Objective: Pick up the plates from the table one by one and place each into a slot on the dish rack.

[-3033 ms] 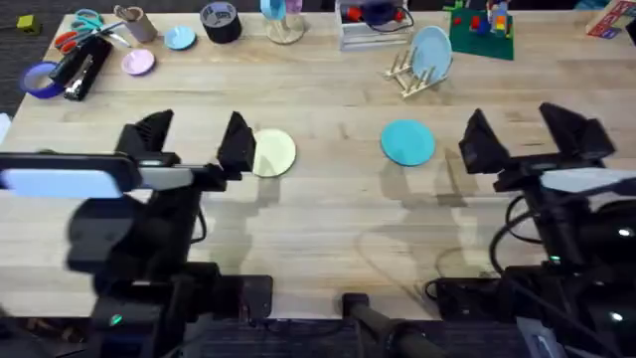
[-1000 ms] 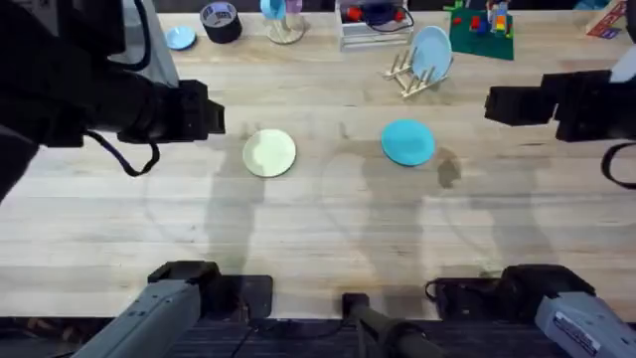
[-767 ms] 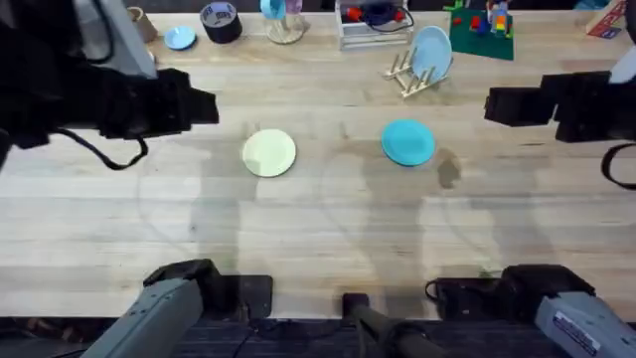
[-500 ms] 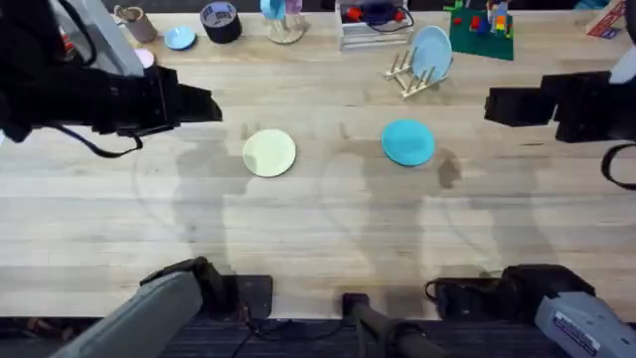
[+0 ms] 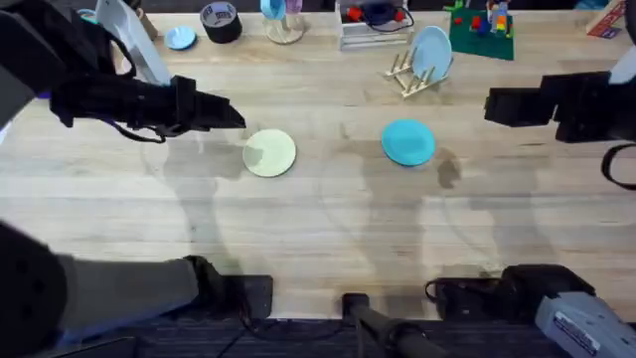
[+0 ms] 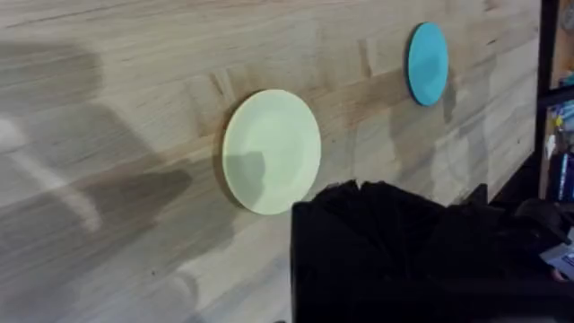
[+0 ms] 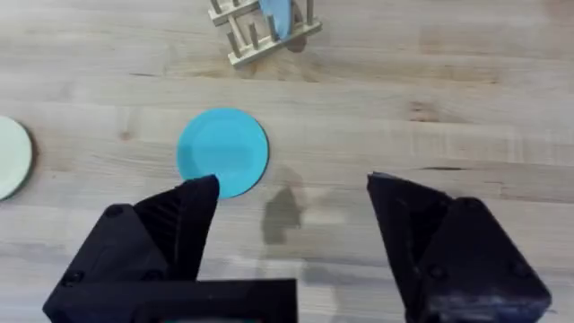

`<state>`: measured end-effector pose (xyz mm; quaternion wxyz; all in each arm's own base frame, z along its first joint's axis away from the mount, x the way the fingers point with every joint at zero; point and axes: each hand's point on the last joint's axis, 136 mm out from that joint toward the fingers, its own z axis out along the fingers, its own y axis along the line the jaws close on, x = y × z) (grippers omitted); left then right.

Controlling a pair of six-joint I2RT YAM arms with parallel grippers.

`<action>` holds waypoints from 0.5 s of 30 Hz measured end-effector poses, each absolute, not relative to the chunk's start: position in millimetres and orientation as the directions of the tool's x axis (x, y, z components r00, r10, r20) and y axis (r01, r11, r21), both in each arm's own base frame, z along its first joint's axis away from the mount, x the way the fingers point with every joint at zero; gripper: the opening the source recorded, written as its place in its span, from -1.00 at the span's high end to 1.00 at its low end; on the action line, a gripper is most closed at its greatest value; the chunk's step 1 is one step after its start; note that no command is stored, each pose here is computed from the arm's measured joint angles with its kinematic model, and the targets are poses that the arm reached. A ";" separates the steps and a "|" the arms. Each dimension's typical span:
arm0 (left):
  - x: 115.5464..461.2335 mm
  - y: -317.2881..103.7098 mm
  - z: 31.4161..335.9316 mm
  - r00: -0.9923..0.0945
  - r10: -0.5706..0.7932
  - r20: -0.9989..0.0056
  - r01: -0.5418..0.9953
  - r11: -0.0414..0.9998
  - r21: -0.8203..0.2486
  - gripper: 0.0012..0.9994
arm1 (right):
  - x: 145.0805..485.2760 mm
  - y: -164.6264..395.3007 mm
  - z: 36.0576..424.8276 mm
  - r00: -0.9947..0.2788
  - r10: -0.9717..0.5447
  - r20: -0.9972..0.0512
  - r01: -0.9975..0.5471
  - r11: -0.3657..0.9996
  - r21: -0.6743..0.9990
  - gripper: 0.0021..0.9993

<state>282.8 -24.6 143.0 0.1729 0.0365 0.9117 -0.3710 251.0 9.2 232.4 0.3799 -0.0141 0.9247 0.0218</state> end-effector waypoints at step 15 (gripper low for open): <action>285.4 -13.9 87.9 -0.963 -0.030 -0.267 0.192 0.620 -0.761 0.92 | 251.0 9.2 232.4 -0.711 -0.010 -0.703 -0.043 0.999 0.029 -0.99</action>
